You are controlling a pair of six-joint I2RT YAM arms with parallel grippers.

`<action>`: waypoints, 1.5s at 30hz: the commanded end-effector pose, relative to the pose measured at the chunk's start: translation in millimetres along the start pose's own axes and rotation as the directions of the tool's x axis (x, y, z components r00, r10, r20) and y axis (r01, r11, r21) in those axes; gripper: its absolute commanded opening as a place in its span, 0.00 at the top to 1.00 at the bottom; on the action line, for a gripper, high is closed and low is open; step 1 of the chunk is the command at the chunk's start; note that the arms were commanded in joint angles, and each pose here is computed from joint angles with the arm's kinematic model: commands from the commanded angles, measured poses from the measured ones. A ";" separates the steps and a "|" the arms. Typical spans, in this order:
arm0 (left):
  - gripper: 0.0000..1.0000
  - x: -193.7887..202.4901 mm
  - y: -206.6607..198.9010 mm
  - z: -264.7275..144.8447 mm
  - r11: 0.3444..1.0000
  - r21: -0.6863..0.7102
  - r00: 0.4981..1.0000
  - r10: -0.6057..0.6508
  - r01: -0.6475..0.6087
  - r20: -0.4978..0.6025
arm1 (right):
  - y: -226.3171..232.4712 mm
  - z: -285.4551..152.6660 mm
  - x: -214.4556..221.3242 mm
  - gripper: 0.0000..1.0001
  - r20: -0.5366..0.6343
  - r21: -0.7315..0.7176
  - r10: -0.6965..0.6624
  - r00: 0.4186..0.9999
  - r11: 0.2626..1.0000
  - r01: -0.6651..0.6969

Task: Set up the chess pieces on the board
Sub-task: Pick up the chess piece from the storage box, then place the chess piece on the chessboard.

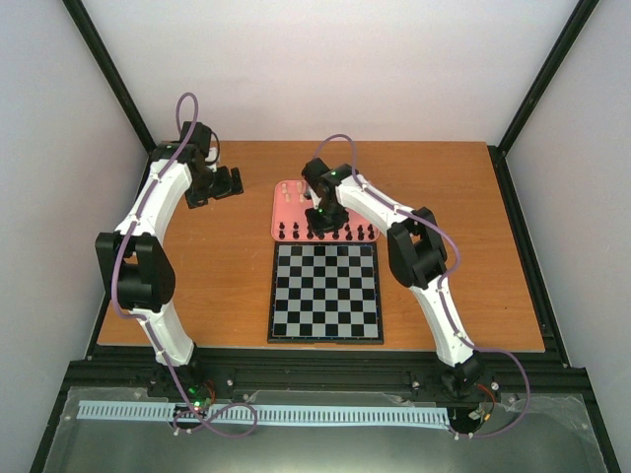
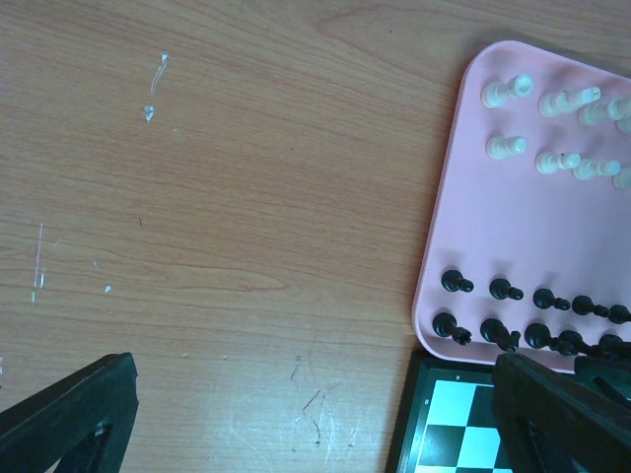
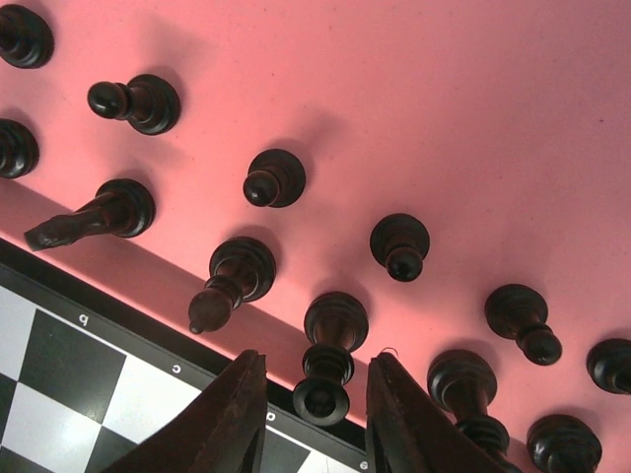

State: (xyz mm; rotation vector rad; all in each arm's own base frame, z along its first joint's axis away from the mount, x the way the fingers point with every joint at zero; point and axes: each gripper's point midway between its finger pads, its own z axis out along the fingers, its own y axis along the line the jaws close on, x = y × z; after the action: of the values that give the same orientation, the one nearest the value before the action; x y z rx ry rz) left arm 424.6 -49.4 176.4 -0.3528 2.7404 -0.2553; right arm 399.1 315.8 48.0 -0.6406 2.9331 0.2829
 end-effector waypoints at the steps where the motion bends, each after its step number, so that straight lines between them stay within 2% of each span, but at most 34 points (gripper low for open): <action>1: 0.00 -10.5 -4.5 -5.5 1.000 0.012 1.000 -0.006 0.005 0.027 | -0.1 2.6 -4.5 0.72 0.000 -0.009 0.013 1.000 1.000 -0.013; 10: 0.00 -10.2 -3.3 -3.6 1.000 0.007 1.000 -0.007 0.007 0.023 | -0.6 4.5 -2.8 0.84 -0.009 -0.005 0.014 1.000 1.000 -0.014; 14: 0.00 -9.9 -3.3 -3.7 1.000 0.005 1.000 -0.007 0.007 0.024 | -2.8 4.2 -2.2 0.94 -0.011 0.006 0.018 1.000 1.000 -0.018; 19: 0.00 -10.3 -2.9 -4.1 1.000 0.005 1.000 -0.006 0.006 0.026 | -4.9 -6.4 -5.8 0.97 0.008 0.024 0.017 1.000 1.000 -0.017; 28: 0.00 -10.7 -3.4 -6.5 1.000 0.005 0.999 -0.005 0.004 0.032 | 9.3 -71.4 -16.7 0.97 0.102 -0.007 0.008 0.995 1.000 -0.007; 35: 0.00 -9.2 0.2 -6.8 1.000 -0.010 0.999 -0.007 0.007 0.032 | 23.2 -98.0 34.5 0.97 0.047 0.032 -0.051 0.998 0.998 0.049; 45: 0.00 -10.5 0.4 -1.9 1.000 -0.014 0.999 -0.010 0.011 0.032 | 64.1 -91.1 139.6 0.97 -0.014 0.023 -0.100 0.995 0.995 0.101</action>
State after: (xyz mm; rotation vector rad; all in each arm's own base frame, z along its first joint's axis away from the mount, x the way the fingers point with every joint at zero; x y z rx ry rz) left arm 425.2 -46.1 175.4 -0.3586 2.7388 -0.2286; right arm 266.7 291.0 129.0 -0.7994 2.9128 0.2150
